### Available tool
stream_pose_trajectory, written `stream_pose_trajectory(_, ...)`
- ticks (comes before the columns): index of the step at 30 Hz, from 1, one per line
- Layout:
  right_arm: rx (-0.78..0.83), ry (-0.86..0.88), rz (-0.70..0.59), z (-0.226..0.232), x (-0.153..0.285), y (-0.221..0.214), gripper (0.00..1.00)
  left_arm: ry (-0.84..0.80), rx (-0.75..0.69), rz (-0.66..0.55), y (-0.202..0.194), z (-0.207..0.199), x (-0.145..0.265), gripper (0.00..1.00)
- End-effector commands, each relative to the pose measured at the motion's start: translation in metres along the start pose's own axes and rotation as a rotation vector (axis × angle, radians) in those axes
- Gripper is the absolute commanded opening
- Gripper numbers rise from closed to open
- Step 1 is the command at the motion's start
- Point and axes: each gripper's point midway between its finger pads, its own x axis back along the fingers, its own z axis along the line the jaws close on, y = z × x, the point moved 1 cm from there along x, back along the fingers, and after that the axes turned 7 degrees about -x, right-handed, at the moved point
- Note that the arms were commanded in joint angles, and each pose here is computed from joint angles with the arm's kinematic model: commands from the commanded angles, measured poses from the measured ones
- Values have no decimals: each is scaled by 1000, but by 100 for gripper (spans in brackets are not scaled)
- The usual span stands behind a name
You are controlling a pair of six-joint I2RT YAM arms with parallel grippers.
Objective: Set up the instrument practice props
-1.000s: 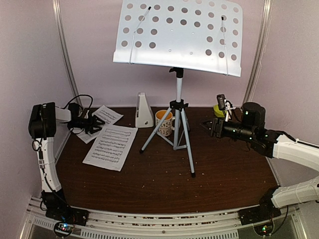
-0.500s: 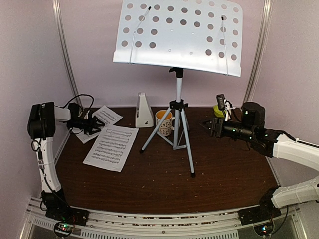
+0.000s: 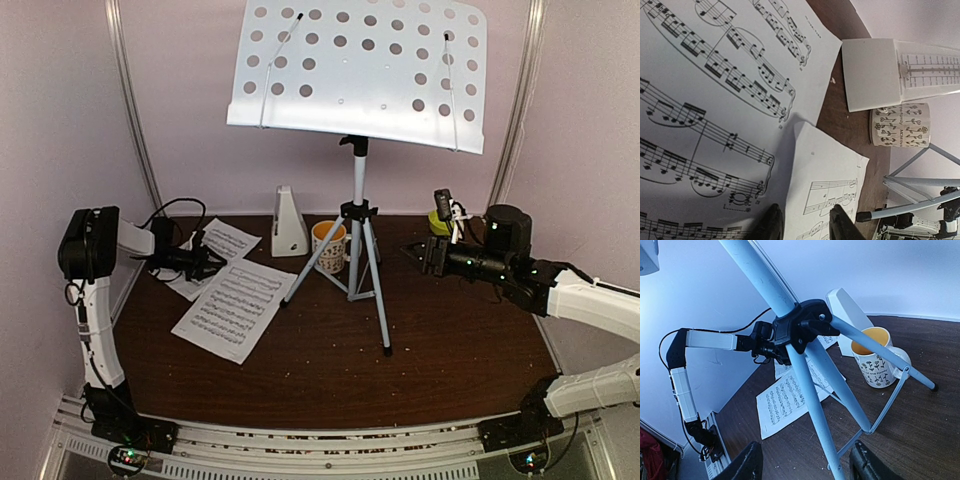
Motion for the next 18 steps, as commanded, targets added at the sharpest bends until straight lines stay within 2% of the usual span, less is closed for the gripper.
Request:
stream_pose_trajectory(1, 11, 23, -39, 11, 2, 13, 60, -72, -42, -35, 2, -29, -5, 29)
stream_pose_trajectory(11, 12, 22, -45, 11, 2, 14, 60, -131, -106, -41, -9, -57, -10, 14)
stream_pose_trajectory(15, 15, 26, -48, 14, 3, 16, 60, -123, -143, -89, -4, -72, 1, 0)
stream_pose_trajectory(18, 26, 30, -51, 17, 4, 19, 60, -65, -212, -100, -3, -84, 13, 0)
